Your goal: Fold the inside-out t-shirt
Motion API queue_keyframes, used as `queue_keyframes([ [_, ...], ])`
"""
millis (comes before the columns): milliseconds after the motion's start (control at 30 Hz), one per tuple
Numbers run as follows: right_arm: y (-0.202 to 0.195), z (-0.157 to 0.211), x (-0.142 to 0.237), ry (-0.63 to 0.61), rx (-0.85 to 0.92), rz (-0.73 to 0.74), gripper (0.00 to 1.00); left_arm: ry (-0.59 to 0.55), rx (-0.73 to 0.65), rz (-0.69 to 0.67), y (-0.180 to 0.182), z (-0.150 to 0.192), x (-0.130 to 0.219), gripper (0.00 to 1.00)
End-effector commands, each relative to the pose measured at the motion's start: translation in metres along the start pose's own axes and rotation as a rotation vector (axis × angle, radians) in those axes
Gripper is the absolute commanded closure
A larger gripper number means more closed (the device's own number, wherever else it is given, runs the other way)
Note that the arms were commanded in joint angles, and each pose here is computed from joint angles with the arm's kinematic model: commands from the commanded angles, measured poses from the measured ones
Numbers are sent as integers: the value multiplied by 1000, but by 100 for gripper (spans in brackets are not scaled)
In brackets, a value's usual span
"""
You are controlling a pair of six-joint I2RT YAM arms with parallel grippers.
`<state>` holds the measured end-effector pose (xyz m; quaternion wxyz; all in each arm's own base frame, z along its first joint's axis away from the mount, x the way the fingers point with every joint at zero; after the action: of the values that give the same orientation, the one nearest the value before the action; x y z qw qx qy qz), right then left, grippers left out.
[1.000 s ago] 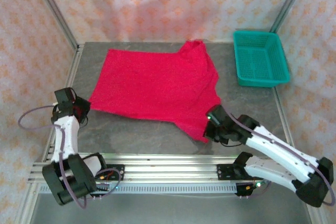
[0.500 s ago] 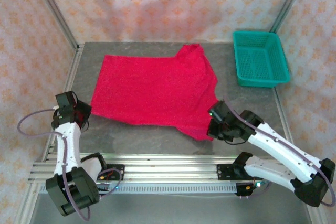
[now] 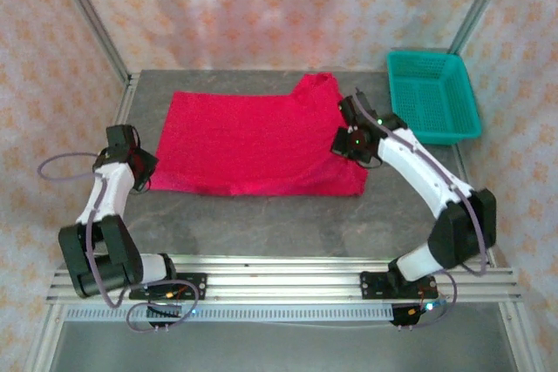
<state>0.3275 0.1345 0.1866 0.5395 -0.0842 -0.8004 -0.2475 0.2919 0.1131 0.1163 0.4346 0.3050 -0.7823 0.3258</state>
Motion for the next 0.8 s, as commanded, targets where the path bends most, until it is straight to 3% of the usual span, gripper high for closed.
queue_keyframes([
  [0, 6, -33, -10, -37, 46, 22, 100, -39, -28, -32, -9, -25, -14, 100],
  [267, 18, -67, -41, -20, 10, 16, 100, 7, -34, -1, -34, -41, -41, 100],
  [767, 30, -86, -83, 32, -6, 65, 100, 59, -85, -16, -58, -46, -66, 100],
])
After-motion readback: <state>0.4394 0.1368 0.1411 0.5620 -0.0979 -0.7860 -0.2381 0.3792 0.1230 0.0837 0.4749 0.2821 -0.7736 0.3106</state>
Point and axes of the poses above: each hand's point on the last joint's axis, 136 mm out from that joint toward the fingers, its own x axis back along the fingers, its own y axis along the line the jaws close on, z = x × y, the point moved 2 cm from there along x, back along the fingers, and after that the axes turned 10 degrees about -x, right-handed, at the moved point
